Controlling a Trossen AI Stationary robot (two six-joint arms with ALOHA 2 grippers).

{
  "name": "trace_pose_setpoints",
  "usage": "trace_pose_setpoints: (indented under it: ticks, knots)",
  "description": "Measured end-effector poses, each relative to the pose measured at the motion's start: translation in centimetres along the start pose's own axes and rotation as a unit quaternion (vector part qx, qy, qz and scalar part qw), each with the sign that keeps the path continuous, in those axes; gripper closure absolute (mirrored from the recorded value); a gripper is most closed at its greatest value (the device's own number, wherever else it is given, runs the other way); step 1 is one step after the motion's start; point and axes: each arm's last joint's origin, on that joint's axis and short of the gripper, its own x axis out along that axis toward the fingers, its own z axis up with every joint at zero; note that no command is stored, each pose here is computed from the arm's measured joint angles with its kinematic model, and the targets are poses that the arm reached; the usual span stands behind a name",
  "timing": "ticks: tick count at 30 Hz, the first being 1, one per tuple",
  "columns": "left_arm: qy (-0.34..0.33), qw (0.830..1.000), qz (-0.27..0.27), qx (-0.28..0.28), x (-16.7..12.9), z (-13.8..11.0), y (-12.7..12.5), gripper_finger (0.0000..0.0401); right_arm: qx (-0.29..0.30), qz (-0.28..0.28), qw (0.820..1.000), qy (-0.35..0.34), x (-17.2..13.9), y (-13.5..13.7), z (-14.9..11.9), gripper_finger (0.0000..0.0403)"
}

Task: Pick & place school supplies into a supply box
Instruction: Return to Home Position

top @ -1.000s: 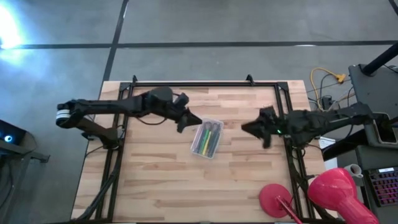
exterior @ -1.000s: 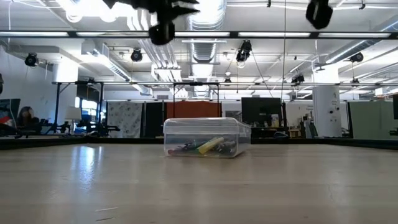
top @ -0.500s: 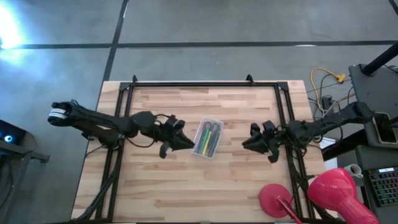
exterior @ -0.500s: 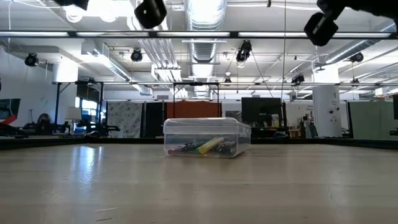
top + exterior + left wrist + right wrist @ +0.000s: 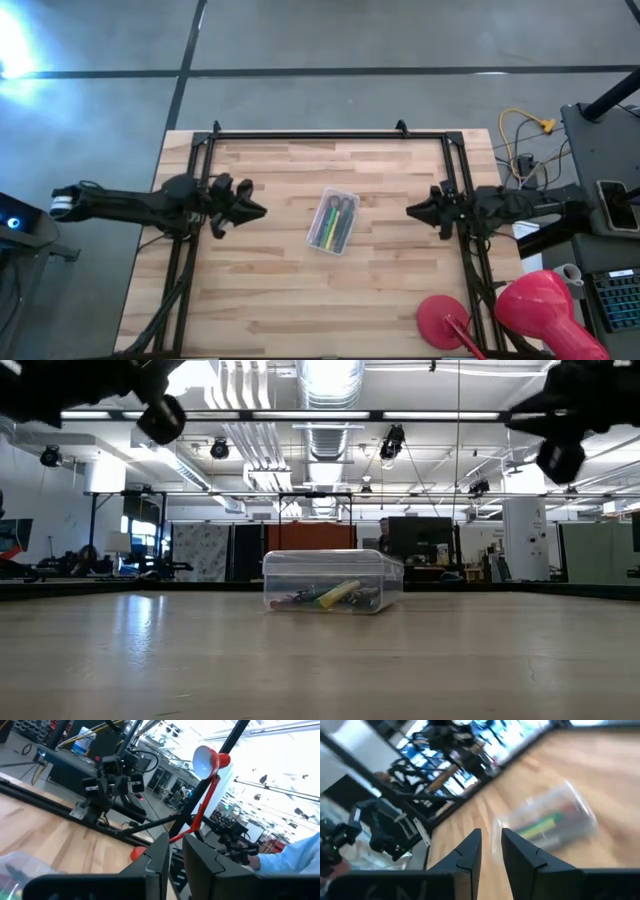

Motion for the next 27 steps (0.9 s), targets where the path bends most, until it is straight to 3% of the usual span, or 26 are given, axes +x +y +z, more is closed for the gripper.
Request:
trace_pose_setpoints:
  ticks: [3, 8, 13, 16, 27]
  knots:
    - [-0.006, 1.000, -0.003, -0.005, -1.6, -1.2, 0.3, 0.0363, 0.060, -0.036, 0.997, 0.017, -0.6, -0.7, -0.6, 0.0335]
    - [-0.033, 0.999, -0.020, -0.004, -3.9, -2.6, 0.5, 0.0363, -0.012, 0.014, 0.999, 0.027, -1.2, -0.4, -0.4, 0.0335]
    - [-0.070, 0.997, -0.045, 0.009, -5.9, -3.8, 0.7, 0.0363, -0.063, 0.024, 0.998, 0.007, -2.3, -0.5, -0.1, 0.0335]
    - [-0.089, 0.994, -0.058, 0.017, -6.8, -4.3, 0.7, 0.0363, -0.063, 0.006, 0.998, 0.007, -3.0, -0.9, -0.4, 0.0335]
    - [-0.031, 0.999, -0.020, -0.002, -6.8, -5.1, 1.2, 0.0363, -0.065, -0.008, 0.998, 0.023, -3.1, -1.3, -0.7, 0.0335]
